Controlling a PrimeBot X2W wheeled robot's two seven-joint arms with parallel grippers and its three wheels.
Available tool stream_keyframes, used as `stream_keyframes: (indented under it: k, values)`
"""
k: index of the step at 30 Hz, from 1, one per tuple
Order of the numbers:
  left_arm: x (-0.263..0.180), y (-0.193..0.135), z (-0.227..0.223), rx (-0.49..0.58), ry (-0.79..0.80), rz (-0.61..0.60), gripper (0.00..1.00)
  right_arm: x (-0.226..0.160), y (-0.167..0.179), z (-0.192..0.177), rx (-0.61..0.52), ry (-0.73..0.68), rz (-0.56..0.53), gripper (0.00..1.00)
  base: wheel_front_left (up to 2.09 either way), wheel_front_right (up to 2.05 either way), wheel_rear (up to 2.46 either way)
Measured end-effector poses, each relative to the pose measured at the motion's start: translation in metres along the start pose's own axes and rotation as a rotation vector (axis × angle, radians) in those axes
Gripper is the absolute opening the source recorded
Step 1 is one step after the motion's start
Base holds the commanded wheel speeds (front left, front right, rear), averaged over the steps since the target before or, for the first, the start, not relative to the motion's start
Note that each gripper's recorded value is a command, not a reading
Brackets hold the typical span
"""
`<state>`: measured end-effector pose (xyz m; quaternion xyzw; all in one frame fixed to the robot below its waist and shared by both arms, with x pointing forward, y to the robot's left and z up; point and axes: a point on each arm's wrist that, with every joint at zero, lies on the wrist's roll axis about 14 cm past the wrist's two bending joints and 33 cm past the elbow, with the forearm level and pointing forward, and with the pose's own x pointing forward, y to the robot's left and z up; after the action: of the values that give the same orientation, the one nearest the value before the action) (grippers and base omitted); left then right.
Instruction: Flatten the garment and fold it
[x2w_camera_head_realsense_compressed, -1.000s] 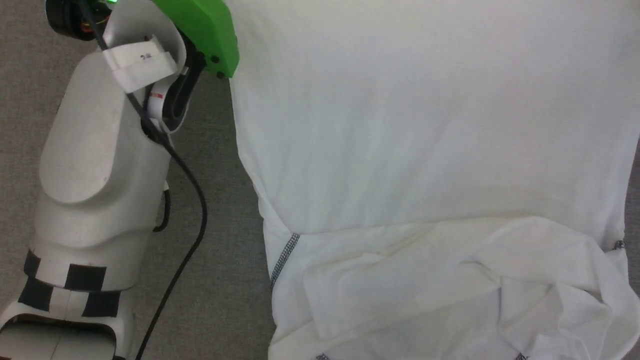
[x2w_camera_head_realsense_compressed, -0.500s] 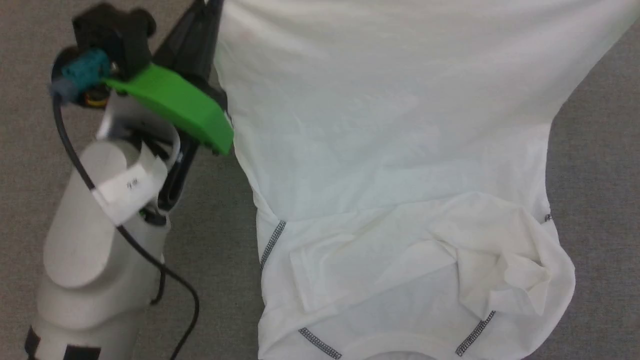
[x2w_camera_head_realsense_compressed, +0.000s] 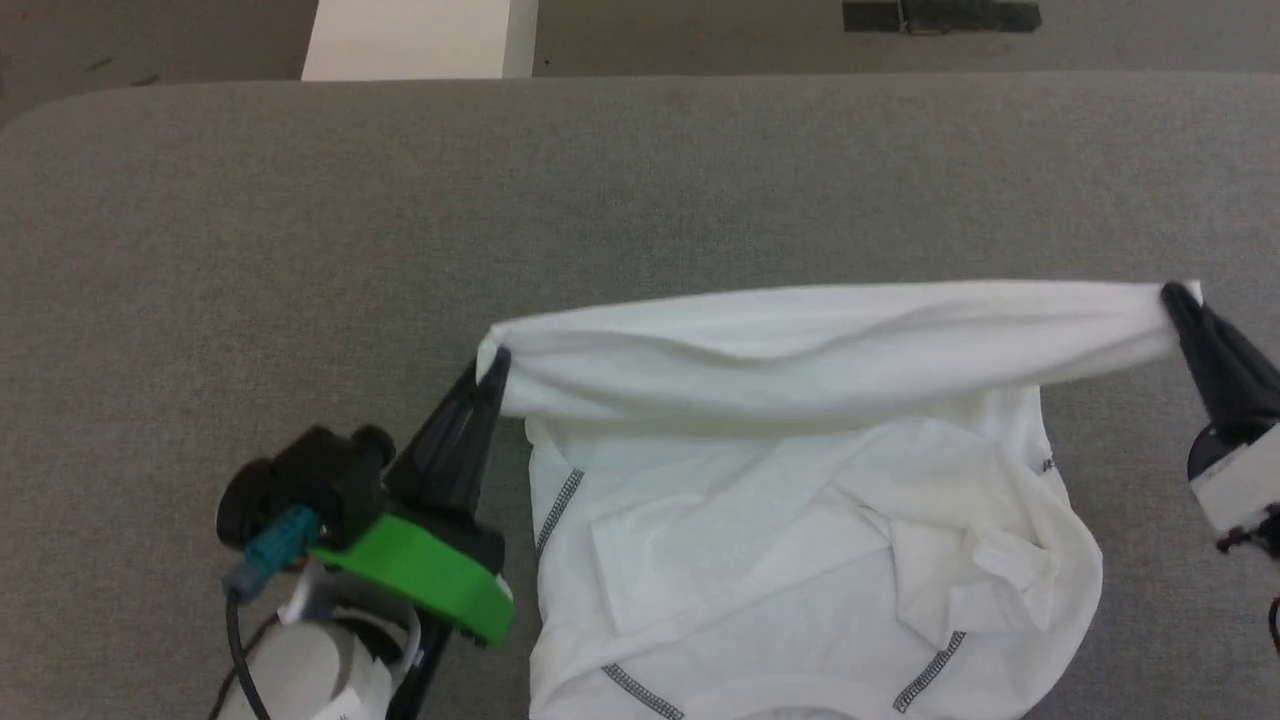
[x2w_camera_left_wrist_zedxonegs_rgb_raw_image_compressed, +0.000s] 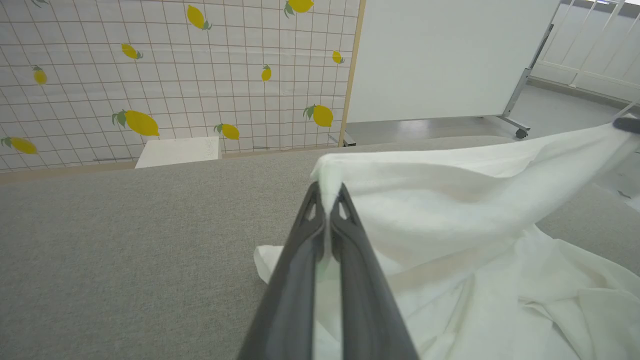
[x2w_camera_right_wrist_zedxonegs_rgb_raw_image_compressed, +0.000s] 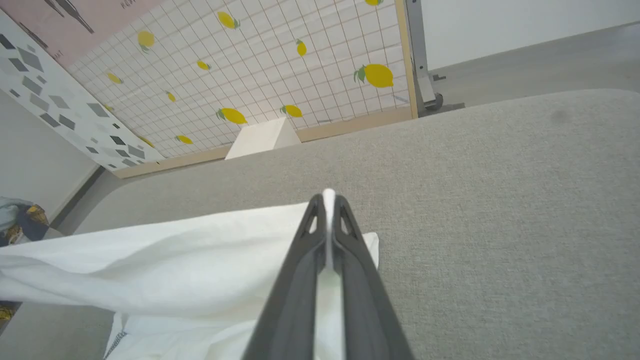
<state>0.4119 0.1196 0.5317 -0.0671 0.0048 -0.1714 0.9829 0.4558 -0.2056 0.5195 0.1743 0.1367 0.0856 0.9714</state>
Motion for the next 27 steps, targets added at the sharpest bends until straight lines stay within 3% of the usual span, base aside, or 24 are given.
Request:
stream_keyframes:
  k: [7, 16, 27]
  values:
    - [-0.045, -0.013, -0.032, -0.048, 0.077, 0.022, 0.0, -0.042, 0.01, -0.033, 0.067, 0.024, -0.006, 0.0, 0.0, 0.0, 0.0]
    - [-0.076, -0.019, -0.057, -0.177, 0.117, 0.08, 0.0, -0.087, -0.009, -0.071, 0.169, 0.084, -0.105, 0.0, 0.0, 0.0, 0.0]
    - [-0.126, -0.054, -0.113, -0.191, 0.342, -0.014, 0.0, -0.122, -0.023, -0.107, 0.187, 0.196, -0.159, 0.0, 0.0, 0.0, 0.0]
